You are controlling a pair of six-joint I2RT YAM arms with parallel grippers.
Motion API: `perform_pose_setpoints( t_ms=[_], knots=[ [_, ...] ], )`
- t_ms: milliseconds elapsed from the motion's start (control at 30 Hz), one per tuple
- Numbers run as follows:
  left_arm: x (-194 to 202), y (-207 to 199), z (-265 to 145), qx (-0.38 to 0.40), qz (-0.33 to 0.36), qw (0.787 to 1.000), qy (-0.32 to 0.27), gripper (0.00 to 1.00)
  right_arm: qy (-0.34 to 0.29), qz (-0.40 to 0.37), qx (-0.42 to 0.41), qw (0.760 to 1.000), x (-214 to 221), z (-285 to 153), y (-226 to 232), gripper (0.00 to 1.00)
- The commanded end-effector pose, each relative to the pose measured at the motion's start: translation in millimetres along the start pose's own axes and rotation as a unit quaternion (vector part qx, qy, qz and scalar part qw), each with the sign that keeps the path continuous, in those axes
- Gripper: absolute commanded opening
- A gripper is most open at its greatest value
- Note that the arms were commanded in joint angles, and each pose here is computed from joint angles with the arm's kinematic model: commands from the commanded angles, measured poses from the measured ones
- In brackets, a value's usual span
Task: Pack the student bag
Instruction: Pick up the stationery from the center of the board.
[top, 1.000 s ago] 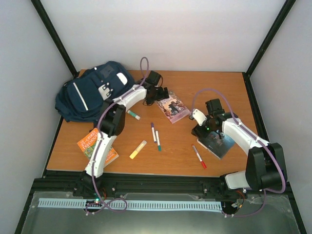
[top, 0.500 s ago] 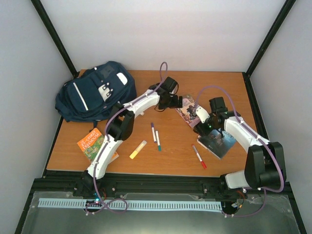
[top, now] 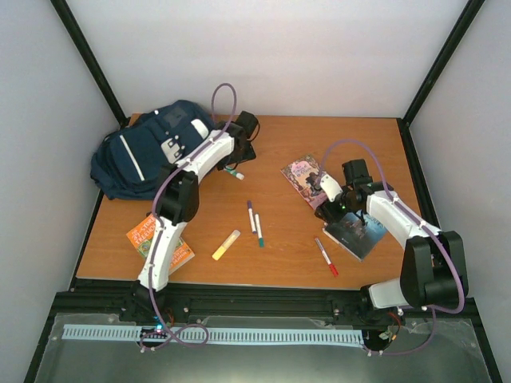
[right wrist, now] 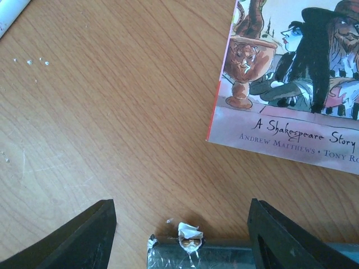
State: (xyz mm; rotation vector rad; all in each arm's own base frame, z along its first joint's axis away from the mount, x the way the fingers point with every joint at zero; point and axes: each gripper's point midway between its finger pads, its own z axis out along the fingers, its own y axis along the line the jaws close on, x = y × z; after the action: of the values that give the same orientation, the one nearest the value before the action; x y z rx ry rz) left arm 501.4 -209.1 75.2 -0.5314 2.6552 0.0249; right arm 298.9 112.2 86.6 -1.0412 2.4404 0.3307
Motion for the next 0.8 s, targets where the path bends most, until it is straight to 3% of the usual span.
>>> perform_pose_setpoints(
  t_ms=[0, 400, 767],
  knots=[
    [12, 14, 11, -0.072, -0.028, 0.997, 0.000, 0.95, -0.004, 0.007, -0.011, 1.000, 2, 3, 3, 0.65],
    [28, 18, 55, -0.105, -0.027, 0.993, 0.037, 0.83, 0.000, 0.007, -0.018, 1.000, 7, 5, 7, 0.65],
    [32, 35, 38, -0.116, -0.007, 0.993, 0.035, 0.40, -0.004, 0.005, -0.020, 1.000, 5, 3, 8, 0.65]
  ],
)
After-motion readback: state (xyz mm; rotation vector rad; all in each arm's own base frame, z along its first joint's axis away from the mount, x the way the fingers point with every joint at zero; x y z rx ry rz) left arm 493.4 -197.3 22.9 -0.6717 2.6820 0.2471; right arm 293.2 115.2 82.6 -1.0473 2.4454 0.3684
